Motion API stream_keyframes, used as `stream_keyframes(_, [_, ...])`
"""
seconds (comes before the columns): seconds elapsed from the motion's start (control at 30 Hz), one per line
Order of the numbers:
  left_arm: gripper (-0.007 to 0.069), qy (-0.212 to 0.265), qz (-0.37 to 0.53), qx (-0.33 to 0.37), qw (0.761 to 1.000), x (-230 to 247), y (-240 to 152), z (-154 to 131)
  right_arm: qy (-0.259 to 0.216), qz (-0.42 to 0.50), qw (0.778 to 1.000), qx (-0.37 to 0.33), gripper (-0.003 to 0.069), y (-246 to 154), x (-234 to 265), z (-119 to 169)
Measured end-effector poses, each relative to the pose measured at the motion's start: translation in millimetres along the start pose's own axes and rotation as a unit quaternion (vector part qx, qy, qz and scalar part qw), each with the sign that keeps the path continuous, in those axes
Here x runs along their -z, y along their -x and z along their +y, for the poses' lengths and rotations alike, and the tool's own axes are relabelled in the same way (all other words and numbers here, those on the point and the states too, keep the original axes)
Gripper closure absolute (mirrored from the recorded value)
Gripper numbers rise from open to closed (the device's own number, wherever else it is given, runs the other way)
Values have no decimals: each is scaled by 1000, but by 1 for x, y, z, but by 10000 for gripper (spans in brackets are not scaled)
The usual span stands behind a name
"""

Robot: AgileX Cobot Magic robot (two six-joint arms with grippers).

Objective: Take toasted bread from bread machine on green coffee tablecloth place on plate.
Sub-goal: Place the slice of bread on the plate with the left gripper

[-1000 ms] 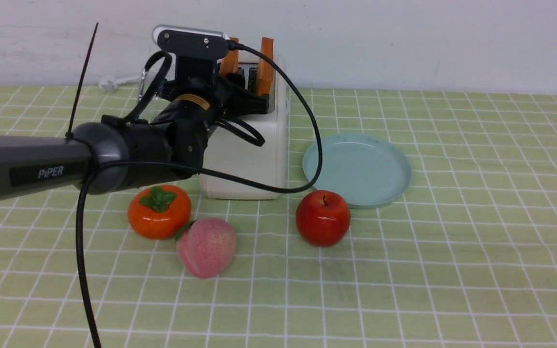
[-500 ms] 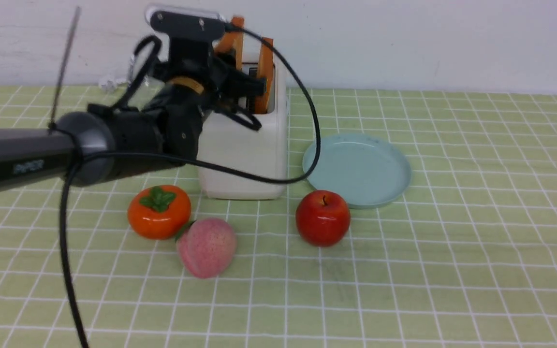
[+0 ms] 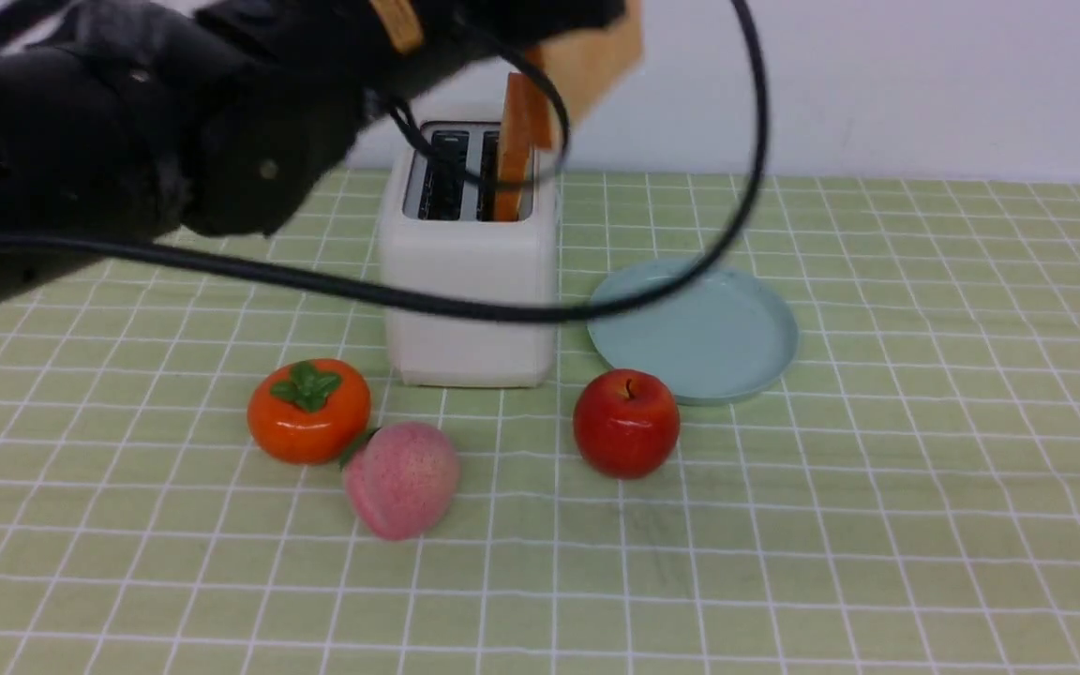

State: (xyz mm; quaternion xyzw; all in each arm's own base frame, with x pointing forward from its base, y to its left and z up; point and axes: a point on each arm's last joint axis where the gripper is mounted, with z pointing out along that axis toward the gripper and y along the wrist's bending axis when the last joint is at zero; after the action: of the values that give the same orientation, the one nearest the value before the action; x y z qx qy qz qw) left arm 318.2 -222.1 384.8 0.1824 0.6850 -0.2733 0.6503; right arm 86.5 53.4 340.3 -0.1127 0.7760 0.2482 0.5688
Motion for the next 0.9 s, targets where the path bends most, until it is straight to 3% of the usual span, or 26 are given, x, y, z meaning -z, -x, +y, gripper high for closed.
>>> stream_keyframes(0.13, [516,-33,58,0,998,-15,-24,-27,-4,42,999,-7,664,0,5,1])
stream_keyframes(0.37, [516,-6,77,80,994,-51,-32,-23,-14,99,995,-7,663,7,18,5])
stream_keyframes(0.5, [516,-72,88,92,989,-61,-40,-33,-17,115,993,-7,661,6,21,5])
stream_keyframes(0.63, [516,-152,149,140,967,-70,-53,-36,-20,129,991,-7,659,3,21,4])
stream_keyframes(0.7, [516,-163,176,184,953,-78,-56,-27,-20,131,991,-7,659,3,21,4])
stream_keyframes(0.9, [516,-146,173,213,950,-97,-57,-12,-21,135,991,-7,659,2,22,4])
